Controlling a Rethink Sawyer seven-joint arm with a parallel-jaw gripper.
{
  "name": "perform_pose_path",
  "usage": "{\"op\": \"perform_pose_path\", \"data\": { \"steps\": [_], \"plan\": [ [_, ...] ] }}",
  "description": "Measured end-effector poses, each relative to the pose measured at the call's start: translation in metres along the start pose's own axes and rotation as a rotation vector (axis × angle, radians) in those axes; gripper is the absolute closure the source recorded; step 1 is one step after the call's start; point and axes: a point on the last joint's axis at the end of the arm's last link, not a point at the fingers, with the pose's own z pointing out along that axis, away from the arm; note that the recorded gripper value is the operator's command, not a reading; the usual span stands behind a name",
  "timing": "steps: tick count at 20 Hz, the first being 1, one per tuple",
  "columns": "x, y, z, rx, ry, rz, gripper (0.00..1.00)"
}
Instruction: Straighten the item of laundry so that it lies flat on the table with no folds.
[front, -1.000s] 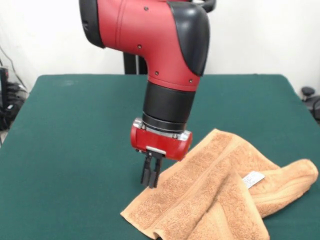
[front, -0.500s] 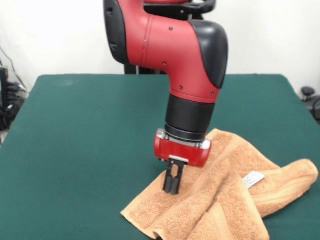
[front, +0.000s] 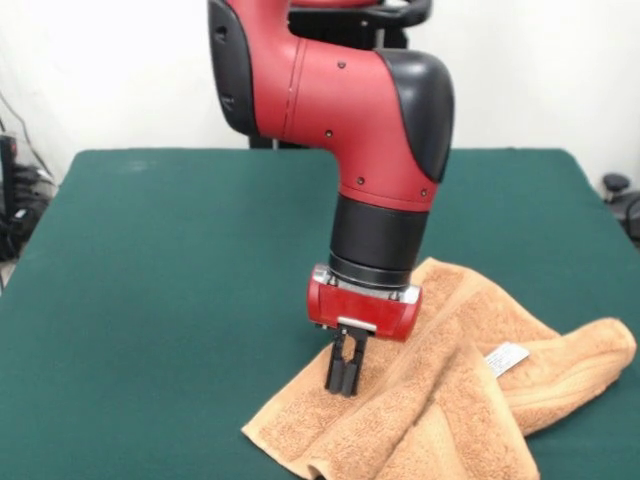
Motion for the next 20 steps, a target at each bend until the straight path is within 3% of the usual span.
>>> {"op": "perform_pose_path", "data": {
  "steps": [10,20],
  "plan": [
    [-0.007,-0.007,0.004,-0.043,0.003,0.066,1.0],
    [-0.007,-0.013,0.005,-0.087,-0.005,0.053,1.0]
  ]
}}
